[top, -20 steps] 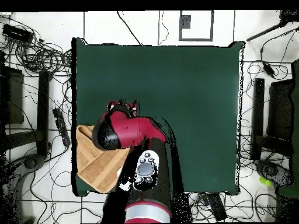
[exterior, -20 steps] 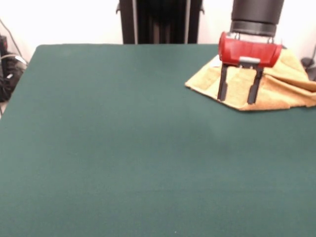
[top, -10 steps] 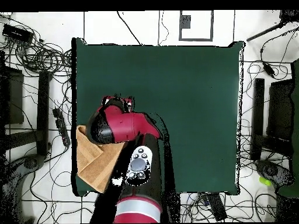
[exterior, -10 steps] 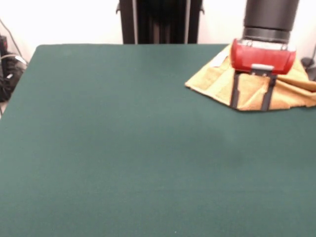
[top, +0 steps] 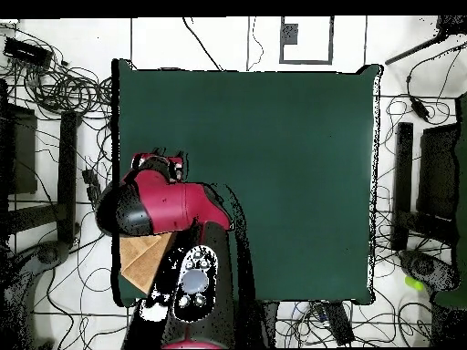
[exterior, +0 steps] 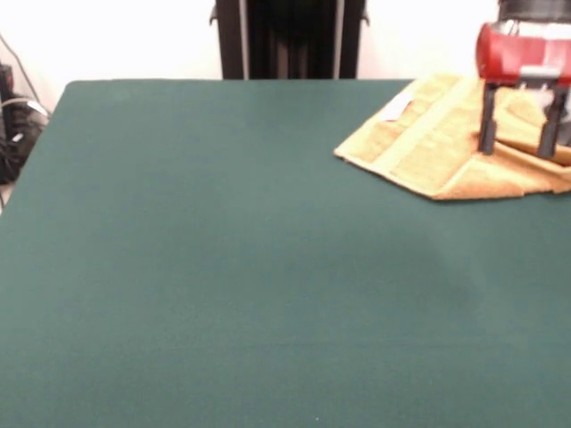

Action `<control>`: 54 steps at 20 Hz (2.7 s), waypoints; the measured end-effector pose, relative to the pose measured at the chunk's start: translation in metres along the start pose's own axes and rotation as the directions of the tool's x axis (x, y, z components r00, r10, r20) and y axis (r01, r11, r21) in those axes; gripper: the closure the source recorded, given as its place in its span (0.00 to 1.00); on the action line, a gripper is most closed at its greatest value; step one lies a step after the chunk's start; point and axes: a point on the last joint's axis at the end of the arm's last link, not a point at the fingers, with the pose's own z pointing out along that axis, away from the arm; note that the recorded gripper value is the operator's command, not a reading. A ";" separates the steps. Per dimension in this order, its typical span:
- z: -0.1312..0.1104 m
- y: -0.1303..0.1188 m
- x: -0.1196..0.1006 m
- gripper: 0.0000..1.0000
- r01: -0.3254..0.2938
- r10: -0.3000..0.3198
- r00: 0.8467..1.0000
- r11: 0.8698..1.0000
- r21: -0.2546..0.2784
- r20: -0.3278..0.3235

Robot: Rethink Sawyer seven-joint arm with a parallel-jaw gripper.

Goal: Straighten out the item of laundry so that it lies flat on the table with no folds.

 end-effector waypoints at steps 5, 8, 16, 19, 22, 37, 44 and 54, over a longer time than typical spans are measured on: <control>-0.027 0.000 0.015 0.00 -0.014 0.014 1.000 1.000 -0.020 -0.024; -0.032 -0.007 0.031 0.00 -0.026 0.025 0.998 0.999 -0.019 -0.054; -0.021 -0.011 0.053 0.00 -0.027 0.026 0.999 0.999 -0.036 -0.021; -0.016 -0.007 0.053 0.00 -0.023 0.025 0.999 0.998 -0.055 0.025; -0.013 -0.007 0.055 0.00 -0.023 0.025 0.999 0.998 -0.057 0.030; 0.004 0.022 0.100 0.00 0.026 -0.028 0.999 0.997 -0.067 -0.032; 0.013 0.026 0.105 0.00 0.027 -0.027 1.000 0.996 -0.082 0.010; 0.031 0.026 0.125 0.00 0.020 -0.020 1.000 0.997 -0.078 -0.006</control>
